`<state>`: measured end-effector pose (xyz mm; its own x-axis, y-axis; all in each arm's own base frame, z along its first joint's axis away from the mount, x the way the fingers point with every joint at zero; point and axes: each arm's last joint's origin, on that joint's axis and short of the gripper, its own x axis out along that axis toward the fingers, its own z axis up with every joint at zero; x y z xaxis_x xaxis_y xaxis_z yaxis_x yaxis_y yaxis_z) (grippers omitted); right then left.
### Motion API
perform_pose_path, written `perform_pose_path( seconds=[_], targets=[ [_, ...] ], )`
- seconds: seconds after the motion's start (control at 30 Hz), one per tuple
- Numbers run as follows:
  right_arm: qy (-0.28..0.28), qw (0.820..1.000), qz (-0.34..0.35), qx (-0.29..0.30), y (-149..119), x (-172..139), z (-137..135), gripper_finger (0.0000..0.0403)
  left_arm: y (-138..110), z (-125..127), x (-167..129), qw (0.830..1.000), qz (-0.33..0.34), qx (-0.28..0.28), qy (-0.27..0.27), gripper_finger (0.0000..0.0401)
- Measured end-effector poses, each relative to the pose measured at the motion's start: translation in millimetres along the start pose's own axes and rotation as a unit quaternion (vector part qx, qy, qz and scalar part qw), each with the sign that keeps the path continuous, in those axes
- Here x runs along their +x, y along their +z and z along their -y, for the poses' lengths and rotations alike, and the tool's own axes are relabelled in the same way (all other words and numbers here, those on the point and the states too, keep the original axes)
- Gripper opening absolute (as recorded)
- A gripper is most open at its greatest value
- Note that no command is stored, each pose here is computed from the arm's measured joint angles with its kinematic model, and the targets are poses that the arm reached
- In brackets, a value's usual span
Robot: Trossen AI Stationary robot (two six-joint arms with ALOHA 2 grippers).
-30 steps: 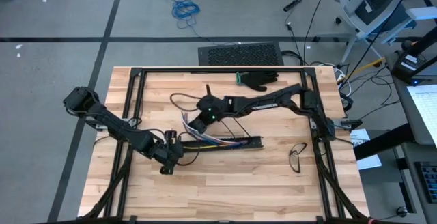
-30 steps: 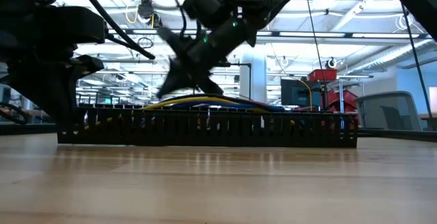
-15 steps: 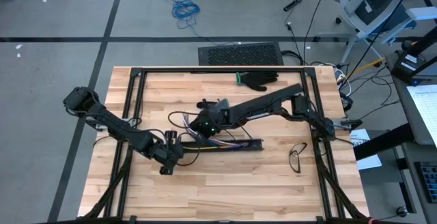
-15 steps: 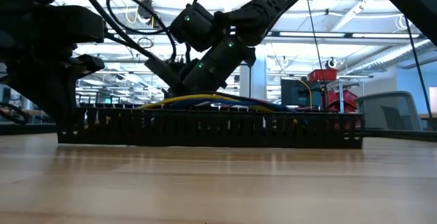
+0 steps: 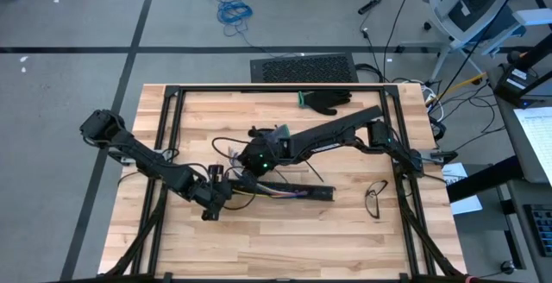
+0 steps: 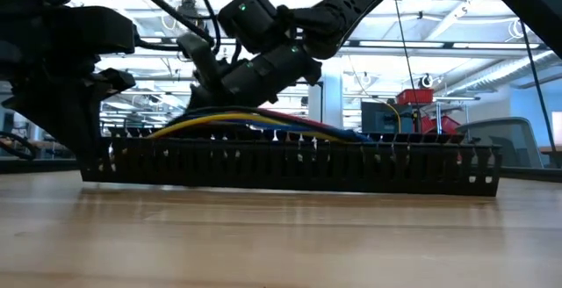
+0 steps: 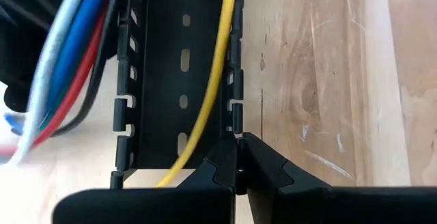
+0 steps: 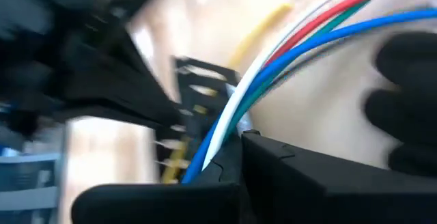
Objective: Ziptie cables
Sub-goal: Put the zip tied cable wires into the black cable duct
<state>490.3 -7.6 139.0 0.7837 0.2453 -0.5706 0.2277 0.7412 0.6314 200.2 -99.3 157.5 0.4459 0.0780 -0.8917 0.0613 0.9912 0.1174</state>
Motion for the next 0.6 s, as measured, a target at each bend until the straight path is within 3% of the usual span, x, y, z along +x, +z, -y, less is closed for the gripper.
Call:
perform_pose_path(
  seconds=[0.13, 0.6],
  targets=[
    [0.038, 0.999, 0.009, 0.009, 5, -1, -4, 0.0, 0, 0, 0, 1.0, 0.0, -0.003, 0.0, 0.0018],
    [0.062, 0.996, -0.07, -0.011, -4, -2, 0, 0.0, 0, 2, 0, 1.0, -0.011, -0.004, -0.029, 0.0018]
  ],
)
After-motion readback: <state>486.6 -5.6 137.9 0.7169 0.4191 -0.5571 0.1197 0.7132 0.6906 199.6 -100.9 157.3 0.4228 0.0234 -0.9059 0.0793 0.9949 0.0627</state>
